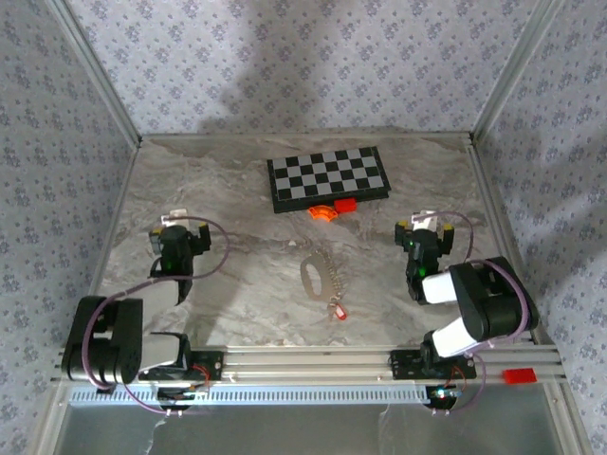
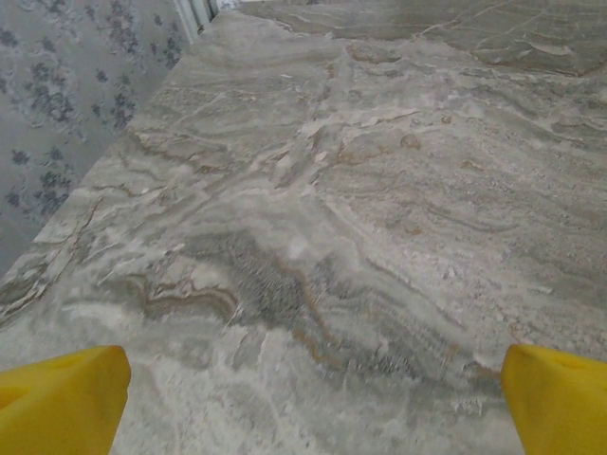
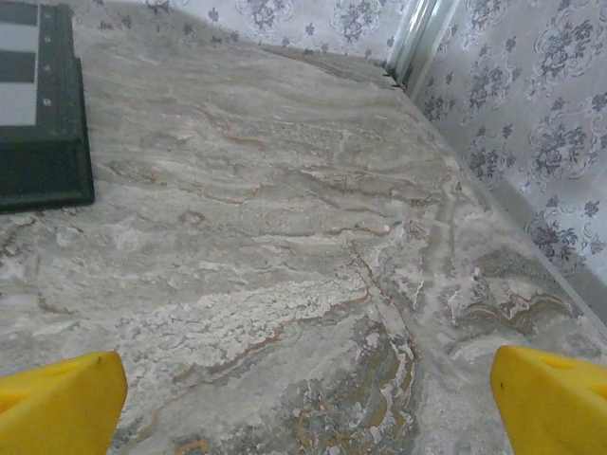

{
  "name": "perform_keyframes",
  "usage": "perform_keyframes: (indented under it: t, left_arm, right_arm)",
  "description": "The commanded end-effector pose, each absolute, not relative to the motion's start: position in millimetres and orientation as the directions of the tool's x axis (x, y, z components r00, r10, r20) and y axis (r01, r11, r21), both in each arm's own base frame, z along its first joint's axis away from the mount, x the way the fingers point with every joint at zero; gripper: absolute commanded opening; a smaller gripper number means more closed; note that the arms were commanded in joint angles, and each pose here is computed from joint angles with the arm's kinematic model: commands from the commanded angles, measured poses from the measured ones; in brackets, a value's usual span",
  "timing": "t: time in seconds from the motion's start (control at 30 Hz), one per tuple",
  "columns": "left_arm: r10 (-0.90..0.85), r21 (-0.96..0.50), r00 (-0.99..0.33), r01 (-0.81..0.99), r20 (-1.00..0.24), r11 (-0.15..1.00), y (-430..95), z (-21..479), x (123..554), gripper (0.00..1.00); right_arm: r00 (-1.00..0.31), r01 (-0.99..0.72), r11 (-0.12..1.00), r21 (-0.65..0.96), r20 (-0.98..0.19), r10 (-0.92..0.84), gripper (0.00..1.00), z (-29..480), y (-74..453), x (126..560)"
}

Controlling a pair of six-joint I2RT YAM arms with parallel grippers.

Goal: Put the keys on the keyring

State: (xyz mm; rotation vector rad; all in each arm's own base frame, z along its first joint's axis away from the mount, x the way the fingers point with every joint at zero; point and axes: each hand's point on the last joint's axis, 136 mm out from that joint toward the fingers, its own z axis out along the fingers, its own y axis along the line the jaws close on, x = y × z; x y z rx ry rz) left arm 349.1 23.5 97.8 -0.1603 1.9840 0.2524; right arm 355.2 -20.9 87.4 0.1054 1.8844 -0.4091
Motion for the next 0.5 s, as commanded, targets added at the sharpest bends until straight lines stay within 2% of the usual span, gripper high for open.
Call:
perform_keyframes:
  t: [0.0, 0.37, 0.47]
  left_arm:
    - [0.024, 0.094, -0.336, -0.192, -0.942, 0.977, 17.1, 120.6, 372.0, 1.0]
    - [0.029, 0.098, -0.352, -0.181, -0.936, 0.979, 16.7, 104.9, 391.2, 1.0]
    - [0.008, 0.082, -0.356, -0.192, -0.934, 0.978, 20.7, 102.4, 391.9, 1.0]
  right_arm:
    - [-0.282, 0.302, 0.939, -0.164, -0.956, -0.076, 1.0, 110.1, -25.7, 367.8]
    - [-0.343, 0.207, 0.973, -0.099, -0.939, -0.022, 0.99, 92.7, -26.0, 378.7]
    - [-0.306, 0.233, 0.962, -0.144, -0.949, -0.068, 1.0, 95.2, -29.7, 382.0]
